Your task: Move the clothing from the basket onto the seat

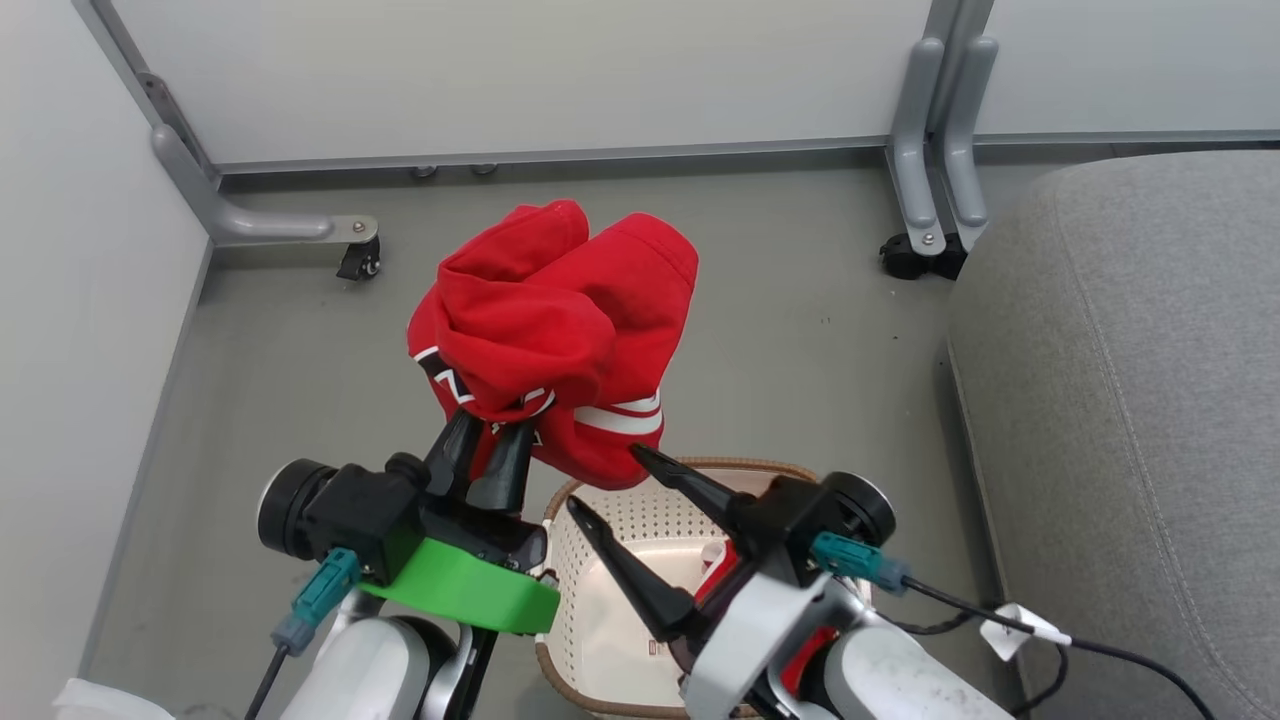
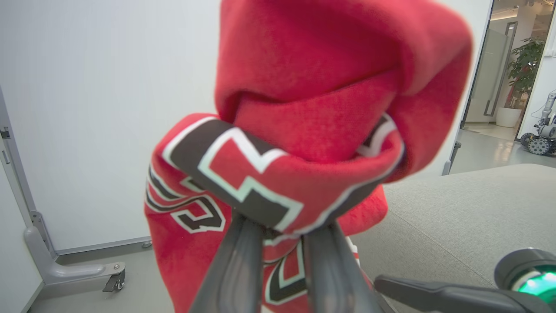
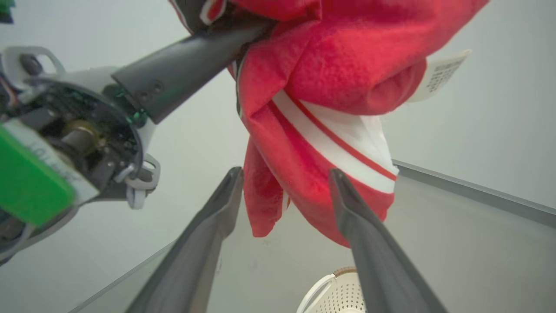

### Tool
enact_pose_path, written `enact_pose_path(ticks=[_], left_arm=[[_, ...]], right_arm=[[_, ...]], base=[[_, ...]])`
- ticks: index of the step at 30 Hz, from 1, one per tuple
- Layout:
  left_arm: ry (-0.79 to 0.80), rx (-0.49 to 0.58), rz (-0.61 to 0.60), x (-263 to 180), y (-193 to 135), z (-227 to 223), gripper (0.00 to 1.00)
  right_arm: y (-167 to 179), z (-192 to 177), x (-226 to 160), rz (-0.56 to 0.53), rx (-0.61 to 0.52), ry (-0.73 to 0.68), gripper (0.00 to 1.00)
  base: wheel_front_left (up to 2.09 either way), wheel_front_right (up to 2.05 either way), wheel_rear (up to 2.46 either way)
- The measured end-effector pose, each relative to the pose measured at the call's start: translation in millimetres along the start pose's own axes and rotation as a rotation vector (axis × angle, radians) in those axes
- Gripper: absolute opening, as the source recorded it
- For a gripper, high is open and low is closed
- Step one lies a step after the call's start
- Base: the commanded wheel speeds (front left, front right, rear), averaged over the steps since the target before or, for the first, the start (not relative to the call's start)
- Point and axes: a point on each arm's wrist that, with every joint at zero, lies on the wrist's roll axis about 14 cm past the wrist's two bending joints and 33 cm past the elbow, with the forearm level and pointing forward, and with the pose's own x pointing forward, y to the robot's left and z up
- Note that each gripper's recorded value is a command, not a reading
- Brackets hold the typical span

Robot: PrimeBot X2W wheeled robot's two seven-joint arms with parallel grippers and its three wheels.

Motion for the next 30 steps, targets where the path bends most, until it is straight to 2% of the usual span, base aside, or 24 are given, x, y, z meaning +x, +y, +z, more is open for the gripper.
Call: enact_pose_path(ticks=[7, 19, 20, 22, 23, 30], left_arm=[[0.007, -0.002, 0.005, 1, 1, -4, 0.00], [0.019, -0.013, -0.015, 3, -3, -9, 0.00], [0.018, -0.013, -0.016, 3, -3, -8, 0.00], [0.020, -0.015, -0.015, 3, -3, -9, 0.00], [0.021, -0.016, -0.013, 3, -3, -9, 0.00], [0.021, -0.016, -0.011, 2, -3, -9, 0.00]], right_arm=[[11, -3, 29, 0.090, -0.028, 0.007, 1.00], [5, -2, 57, 0.143, -0.032, -0.007, 1.00], [6, -2, 59, 0.150, -0.033, -0.005, 0.82], [6, -3, 62, 0.156, -0.029, -0.002, 0.16], [6, -4, 63, 0.158, -0.026, 0.003, 0.00], [5, -5, 66, 0.164, -0.014, 0.006, 0.00]], base=[[0.00, 0.00, 0.00], [0.00, 0.00, 0.00], [0.00, 0.00, 0.00], [0.00, 0.00, 0.00], [0.00, 0.00, 0.00], [0.00, 0.00, 0.00]])
